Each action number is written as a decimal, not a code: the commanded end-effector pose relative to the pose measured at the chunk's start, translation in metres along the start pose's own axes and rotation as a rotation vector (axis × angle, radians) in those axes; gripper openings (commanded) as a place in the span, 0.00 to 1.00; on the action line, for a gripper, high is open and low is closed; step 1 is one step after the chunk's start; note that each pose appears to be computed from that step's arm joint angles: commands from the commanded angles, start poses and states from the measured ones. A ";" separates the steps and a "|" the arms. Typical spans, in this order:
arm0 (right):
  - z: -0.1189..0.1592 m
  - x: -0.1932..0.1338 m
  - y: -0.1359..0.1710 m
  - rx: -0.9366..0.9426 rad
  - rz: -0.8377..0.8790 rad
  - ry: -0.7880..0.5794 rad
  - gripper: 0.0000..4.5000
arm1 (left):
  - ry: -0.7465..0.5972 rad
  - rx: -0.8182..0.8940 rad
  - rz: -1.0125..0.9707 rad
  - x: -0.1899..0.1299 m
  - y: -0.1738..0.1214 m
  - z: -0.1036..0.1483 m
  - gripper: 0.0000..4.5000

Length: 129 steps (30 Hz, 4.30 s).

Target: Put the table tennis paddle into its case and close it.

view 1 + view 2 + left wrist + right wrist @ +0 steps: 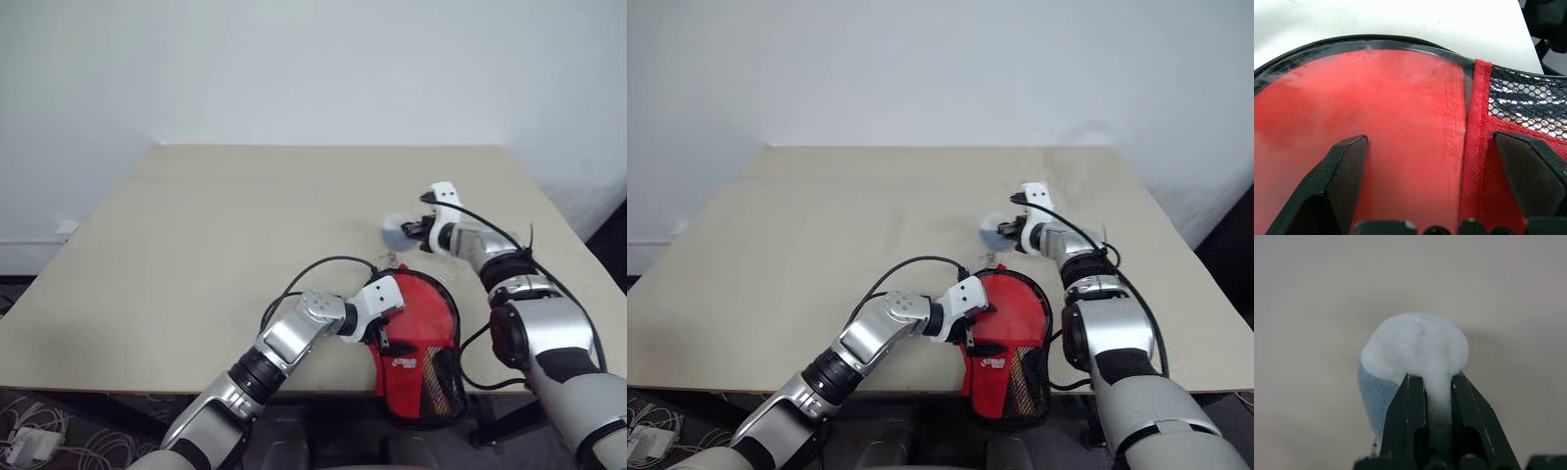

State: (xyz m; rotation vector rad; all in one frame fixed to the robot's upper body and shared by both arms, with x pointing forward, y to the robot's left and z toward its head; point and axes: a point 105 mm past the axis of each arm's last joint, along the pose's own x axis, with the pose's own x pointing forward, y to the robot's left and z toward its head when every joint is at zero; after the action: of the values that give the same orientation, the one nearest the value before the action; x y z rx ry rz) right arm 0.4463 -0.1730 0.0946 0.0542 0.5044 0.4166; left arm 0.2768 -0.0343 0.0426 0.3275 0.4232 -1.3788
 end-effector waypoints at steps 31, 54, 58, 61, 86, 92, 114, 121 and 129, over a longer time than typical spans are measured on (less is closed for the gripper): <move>-0.078 -0.192 -0.110 0.520 -0.322 -0.044 0.02 | 0.184 -0.118 -0.039 0.010 -0.002 -0.051 0.99; -0.145 -0.260 -0.016 0.193 0.146 0.282 0.02 | 0.188 -0.129 -0.084 0.017 -0.011 -0.052 0.99; -0.159 -0.264 0.009 0.061 0.264 0.406 0.02 | 0.186 -0.135 -0.077 0.018 -0.009 -0.052 0.99; -0.161 -0.263 0.020 -0.004 0.329 0.440 0.02 | 0.184 -0.137 -0.070 0.018 -0.006 -0.050 0.99; -0.163 -0.278 0.022 0.065 0.404 0.443 0.02 | 0.182 -0.153 -0.055 0.016 -0.002 -0.051 0.99; -0.173 -0.287 0.042 0.078 0.472 0.485 0.02 | 0.183 -0.158 -0.059 0.016 -0.001 -0.051 0.99; -0.165 -0.280 0.104 -0.022 0.773 0.483 0.31 | 0.178 -0.179 -0.043 0.014 0.001 -0.052 0.99; -0.155 -0.268 0.093 -0.029 0.718 0.431 0.88 | 0.179 -0.182 -0.045 0.014 0.002 -0.051 0.99; -0.104 -0.226 0.038 0.033 0.454 0.131 0.95 | 0.176 -0.174 -0.048 0.015 0.003 -0.049 0.99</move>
State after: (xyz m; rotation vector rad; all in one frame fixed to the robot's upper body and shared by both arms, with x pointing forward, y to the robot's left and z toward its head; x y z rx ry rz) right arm 0.1898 -0.2255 0.1069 0.1612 0.6814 0.9300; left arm 0.2787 -0.0527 0.0371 0.2664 0.4748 -1.4492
